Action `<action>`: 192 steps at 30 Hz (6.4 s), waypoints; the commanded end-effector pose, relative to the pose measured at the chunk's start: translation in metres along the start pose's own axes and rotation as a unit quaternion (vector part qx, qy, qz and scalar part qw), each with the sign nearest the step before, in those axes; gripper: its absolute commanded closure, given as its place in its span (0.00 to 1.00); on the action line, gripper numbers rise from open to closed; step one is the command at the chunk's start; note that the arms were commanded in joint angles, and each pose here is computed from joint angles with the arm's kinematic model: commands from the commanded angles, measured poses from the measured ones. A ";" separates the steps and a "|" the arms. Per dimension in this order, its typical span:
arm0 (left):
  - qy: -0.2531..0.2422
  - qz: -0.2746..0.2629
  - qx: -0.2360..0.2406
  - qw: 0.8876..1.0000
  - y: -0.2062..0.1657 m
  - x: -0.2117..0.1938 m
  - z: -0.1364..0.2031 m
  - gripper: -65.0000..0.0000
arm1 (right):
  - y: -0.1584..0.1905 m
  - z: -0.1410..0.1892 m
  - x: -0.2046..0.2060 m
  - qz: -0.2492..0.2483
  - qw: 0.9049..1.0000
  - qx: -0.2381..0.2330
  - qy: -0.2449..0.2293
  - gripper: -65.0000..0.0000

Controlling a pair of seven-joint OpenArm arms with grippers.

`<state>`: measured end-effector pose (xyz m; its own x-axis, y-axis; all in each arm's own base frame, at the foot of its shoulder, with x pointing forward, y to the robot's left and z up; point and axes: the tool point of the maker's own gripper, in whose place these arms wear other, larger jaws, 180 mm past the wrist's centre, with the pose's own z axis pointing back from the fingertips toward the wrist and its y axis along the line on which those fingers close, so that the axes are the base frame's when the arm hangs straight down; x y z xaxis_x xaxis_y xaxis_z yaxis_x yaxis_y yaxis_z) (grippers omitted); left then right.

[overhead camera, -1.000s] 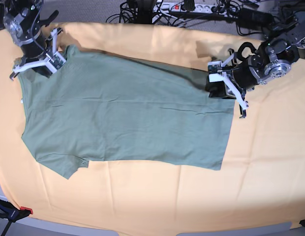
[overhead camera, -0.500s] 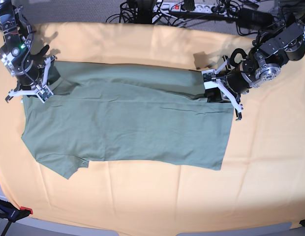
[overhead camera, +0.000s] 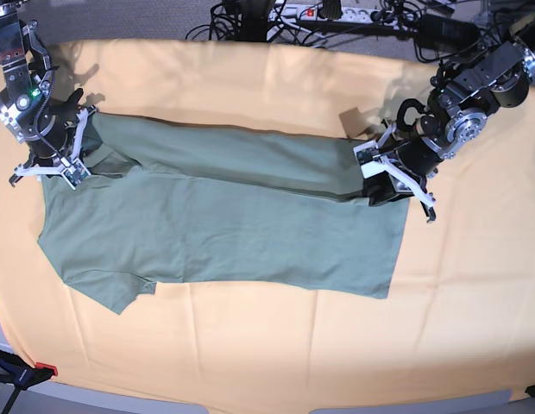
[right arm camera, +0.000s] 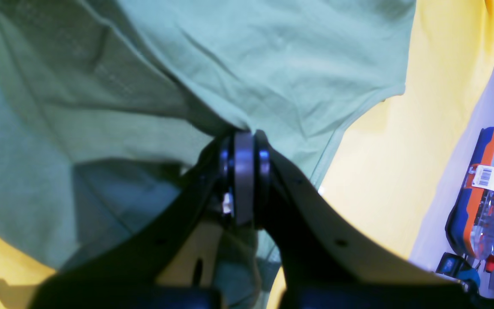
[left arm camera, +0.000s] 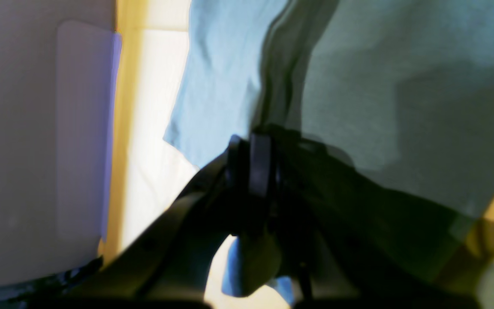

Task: Fold the T-shirt properly
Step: 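Lift the held edge and fold it back over the shirt body, then hold the folded edge with both grippers and adjust the grip, then drag the shirt further toward the robot base, then open both grippers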

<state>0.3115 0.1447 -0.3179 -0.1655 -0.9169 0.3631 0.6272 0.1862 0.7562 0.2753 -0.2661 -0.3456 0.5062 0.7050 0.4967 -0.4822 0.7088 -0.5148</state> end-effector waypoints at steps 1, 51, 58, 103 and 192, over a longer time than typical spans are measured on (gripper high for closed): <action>0.000 -0.011 0.016 1.000 0.014 -0.001 0.003 1.00 | -0.014 0.003 0.009 0.007 1.000 -0.017 -0.016 1.00; 0.013 -0.043 -0.148 0.988 -0.010 -0.035 0.035 0.50 | 0.015 0.037 -0.088 0.137 0.980 0.047 0.140 0.98; 0.007 -0.053 -0.213 0.976 -0.036 -0.033 0.041 0.68 | 0.014 0.038 -0.089 0.136 0.979 0.046 0.142 0.97; 0.021 -0.096 -0.304 0.948 -0.041 -0.036 0.051 0.46 | 0.013 0.038 -0.090 0.134 0.979 0.044 0.146 0.69; -0.003 -0.018 -0.409 0.912 -0.068 -0.022 0.141 1.00 | 0.055 0.111 -0.123 0.201 0.913 0.218 0.279 1.00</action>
<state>0.1610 0.1964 -0.3080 -0.1935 -0.9091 0.3689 0.9808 -0.1708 0.0937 0.1013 -0.3029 -0.3649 0.4641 0.8756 -0.1338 -0.8820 0.4430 -0.1606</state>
